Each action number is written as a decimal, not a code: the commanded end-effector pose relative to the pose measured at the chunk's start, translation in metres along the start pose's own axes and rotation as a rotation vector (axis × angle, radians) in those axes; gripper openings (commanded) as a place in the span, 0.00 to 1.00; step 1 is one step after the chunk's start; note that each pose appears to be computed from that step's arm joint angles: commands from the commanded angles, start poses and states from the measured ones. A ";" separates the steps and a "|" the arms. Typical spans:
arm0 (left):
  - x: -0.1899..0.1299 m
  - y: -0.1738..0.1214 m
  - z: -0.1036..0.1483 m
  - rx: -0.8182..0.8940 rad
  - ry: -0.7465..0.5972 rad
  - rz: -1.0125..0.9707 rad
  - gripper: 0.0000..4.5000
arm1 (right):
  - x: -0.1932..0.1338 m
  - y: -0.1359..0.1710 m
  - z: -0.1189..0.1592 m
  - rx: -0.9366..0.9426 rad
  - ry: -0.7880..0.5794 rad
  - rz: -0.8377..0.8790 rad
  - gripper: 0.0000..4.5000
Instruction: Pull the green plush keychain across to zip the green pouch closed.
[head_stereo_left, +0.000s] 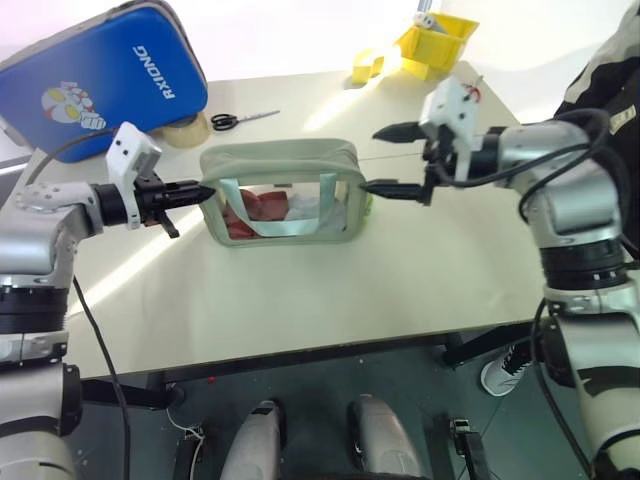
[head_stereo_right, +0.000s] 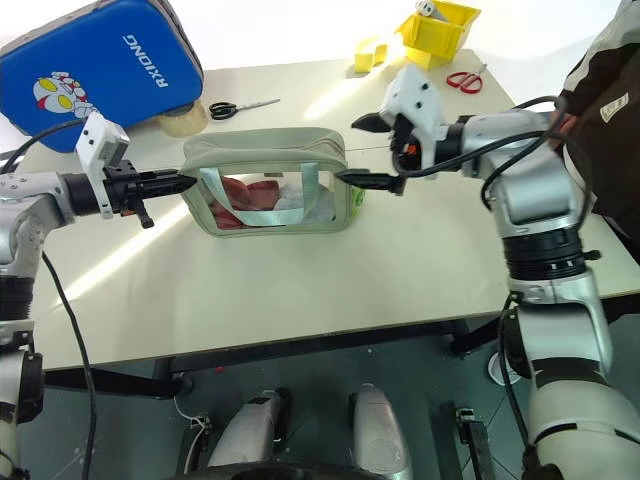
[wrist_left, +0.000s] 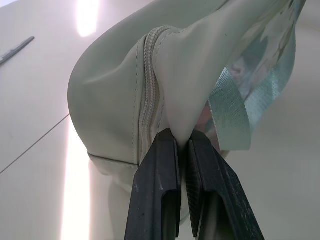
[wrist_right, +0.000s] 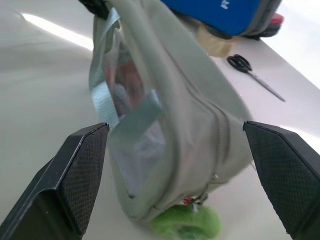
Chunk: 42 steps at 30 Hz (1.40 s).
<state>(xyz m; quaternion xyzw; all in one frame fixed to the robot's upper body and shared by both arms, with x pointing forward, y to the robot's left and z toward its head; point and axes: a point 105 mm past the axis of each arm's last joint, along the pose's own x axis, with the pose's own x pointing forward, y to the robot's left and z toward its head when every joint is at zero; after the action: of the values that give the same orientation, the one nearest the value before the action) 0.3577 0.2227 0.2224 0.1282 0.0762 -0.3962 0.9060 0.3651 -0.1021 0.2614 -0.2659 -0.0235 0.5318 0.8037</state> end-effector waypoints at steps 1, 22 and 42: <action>-0.007 0.001 0.017 0.045 -0.041 0.013 0.00 | 0.002 -0.008 0.014 -0.076 -0.023 -0.024 0.99; -0.014 -0.006 0.015 0.026 -0.040 -0.004 0.08 | 0.007 -0.009 -0.003 -0.039 -0.005 -0.017 1.00; -0.085 0.024 -0.022 -0.065 -0.050 0.505 0.99 | -0.068 -0.002 -0.031 0.217 0.002 -0.432 1.00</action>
<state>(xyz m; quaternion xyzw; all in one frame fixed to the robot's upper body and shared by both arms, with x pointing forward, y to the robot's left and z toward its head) 0.3203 0.2983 0.2244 0.1061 0.0544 -0.2030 0.9719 0.3477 -0.1652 0.2483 -0.1796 -0.0024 0.3933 0.9017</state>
